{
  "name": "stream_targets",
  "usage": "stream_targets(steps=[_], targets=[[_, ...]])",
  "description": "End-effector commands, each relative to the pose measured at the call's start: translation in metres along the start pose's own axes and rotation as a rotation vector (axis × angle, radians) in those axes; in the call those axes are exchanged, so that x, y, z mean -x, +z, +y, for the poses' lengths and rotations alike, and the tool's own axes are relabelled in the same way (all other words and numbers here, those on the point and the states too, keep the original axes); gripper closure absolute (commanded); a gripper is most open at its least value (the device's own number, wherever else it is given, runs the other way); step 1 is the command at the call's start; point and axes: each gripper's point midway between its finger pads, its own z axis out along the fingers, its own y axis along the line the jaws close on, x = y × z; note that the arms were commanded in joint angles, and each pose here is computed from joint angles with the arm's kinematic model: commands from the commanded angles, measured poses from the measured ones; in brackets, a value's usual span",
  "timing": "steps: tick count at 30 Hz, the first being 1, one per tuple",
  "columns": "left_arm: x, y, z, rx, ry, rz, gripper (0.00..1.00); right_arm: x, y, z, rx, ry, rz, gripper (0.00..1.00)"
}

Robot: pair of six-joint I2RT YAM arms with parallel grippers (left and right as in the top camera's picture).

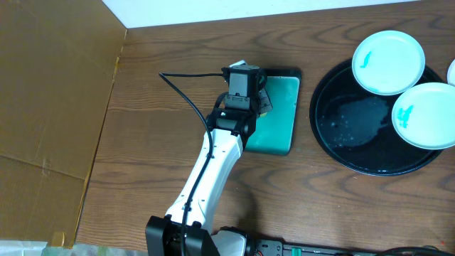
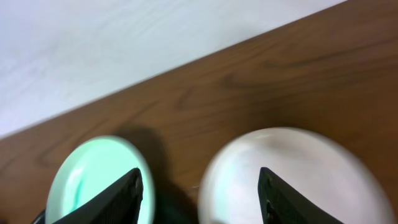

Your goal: Clean dirty plates on tray and stack at the side

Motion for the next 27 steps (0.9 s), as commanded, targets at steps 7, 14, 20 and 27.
stream_targets(steps=[7, 14, 20, 27], targets=[[-0.003, 0.0, 0.005, 0.018, 0.008, 0.009, 0.93, -0.092, 0.089, 0.058, 0.052, -0.241, 0.108, 0.37], [0.0, 0.0, 0.004, 0.011, 0.005, -0.001, 0.93, -0.122, 0.115, 0.067, 0.049, -0.42, 0.106, 0.37], [-0.002, 0.0, -0.001, -0.014, 0.005, 0.008, 0.93, -0.135, 0.123, 0.077, 0.067, -0.487, 0.104, 0.4], [-0.002, 0.001, -0.001, -0.014, 0.005, 0.008, 0.93, -0.137, 0.126, 0.067, 0.024, -0.491, 0.11, 0.36]])
